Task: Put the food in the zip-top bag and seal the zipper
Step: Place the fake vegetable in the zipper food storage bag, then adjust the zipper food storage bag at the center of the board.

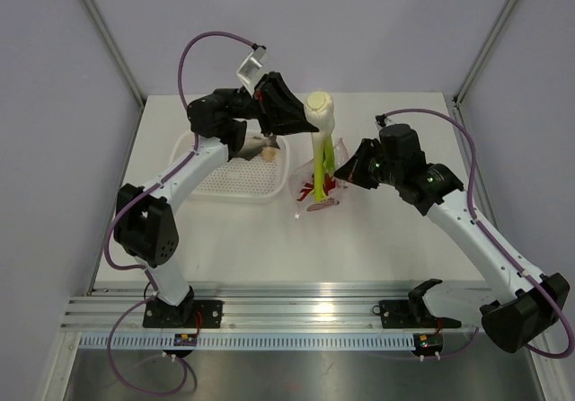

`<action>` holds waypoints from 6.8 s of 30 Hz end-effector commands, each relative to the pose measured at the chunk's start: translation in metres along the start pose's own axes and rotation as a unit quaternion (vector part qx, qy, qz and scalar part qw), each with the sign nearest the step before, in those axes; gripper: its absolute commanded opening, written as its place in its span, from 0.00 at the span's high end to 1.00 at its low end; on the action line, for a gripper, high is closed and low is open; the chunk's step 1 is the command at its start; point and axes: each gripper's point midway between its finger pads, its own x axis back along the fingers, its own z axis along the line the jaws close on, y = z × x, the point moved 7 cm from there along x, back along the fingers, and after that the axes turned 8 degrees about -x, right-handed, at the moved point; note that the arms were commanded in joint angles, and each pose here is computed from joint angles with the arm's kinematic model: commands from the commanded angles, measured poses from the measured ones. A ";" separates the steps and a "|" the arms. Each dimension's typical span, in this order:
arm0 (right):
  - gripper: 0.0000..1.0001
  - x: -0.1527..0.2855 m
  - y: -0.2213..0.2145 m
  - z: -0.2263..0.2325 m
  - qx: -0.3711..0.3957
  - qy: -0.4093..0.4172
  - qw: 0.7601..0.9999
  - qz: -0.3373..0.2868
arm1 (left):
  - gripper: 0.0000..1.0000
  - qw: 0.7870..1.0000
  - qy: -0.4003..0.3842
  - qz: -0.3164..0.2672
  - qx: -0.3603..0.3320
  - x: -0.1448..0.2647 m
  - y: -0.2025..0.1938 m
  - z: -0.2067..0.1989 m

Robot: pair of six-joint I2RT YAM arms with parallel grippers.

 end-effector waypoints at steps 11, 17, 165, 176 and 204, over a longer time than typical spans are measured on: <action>1.00 0.007 -0.002 0.007 0.015 0.039 0.999 0.008 | 1.00 0.984 -0.047 -0.003 -0.172 -0.005 0.029 -0.014; 1.00 0.010 -0.005 0.013 0.012 0.071 0.997 0.019 | 1.00 0.975 -0.065 -0.001 -0.213 -0.003 -0.004 -0.015; 1.00 0.033 -0.002 0.061 -0.173 0.254 0.951 0.036 | 0.01 0.850 0.493 0.181 0.048 0.085 -0.101 -0.046; 1.00 0.034 -0.002 0.062 -0.170 0.256 0.951 0.039 | 0.01 0.893 0.425 0.146 0.025 0.072 -0.083 -0.079; 1.00 0.004 -0.002 0.026 -0.152 0.145 0.978 -0.001 | 1.00 0.883 0.451 0.118 0.047 0.045 -0.054 -0.057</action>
